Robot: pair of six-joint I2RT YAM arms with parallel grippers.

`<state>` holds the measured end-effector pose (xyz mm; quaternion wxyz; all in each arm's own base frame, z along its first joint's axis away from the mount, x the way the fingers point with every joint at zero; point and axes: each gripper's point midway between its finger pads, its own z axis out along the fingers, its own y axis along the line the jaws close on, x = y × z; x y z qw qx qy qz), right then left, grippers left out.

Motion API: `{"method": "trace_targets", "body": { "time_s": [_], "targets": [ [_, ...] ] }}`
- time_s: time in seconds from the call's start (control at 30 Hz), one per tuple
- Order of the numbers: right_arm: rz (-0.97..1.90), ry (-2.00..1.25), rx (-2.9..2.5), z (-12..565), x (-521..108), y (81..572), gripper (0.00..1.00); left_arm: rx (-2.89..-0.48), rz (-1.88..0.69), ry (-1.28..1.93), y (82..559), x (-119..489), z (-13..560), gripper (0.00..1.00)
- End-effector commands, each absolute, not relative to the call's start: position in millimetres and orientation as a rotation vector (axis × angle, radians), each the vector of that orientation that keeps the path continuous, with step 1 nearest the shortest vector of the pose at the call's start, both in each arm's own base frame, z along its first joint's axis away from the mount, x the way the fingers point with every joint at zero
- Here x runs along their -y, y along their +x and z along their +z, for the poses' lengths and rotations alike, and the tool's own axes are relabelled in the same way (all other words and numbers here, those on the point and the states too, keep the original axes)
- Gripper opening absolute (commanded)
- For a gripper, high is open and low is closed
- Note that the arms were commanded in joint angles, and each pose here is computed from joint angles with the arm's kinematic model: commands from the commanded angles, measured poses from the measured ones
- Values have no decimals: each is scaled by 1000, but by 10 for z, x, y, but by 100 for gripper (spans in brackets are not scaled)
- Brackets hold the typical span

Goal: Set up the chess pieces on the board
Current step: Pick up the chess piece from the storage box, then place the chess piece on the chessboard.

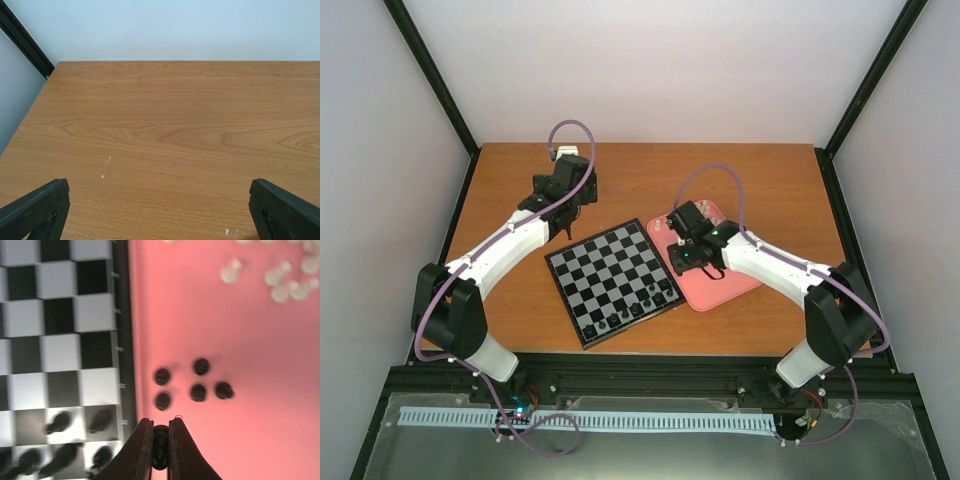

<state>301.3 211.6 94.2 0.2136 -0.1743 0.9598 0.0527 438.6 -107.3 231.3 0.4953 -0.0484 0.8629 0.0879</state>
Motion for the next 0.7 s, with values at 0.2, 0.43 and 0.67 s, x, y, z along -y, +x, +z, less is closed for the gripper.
{"method": "trace_targets", "body": {
  "time_s": [0.2,0.43,0.67],
  "targets": [
    [268,-776,-2620,971,-2997,2739,3,-2059,195,-112,4377,1107,2460,100],
    [279,-894,-2647,804,-3264,2560,3,-2057,196,-111,4369,1102,2464,100],
    [297,-920,-2681,668,-3325,2482,3,-2056,193,-108,4366,1106,2462,100]
  ]
}}
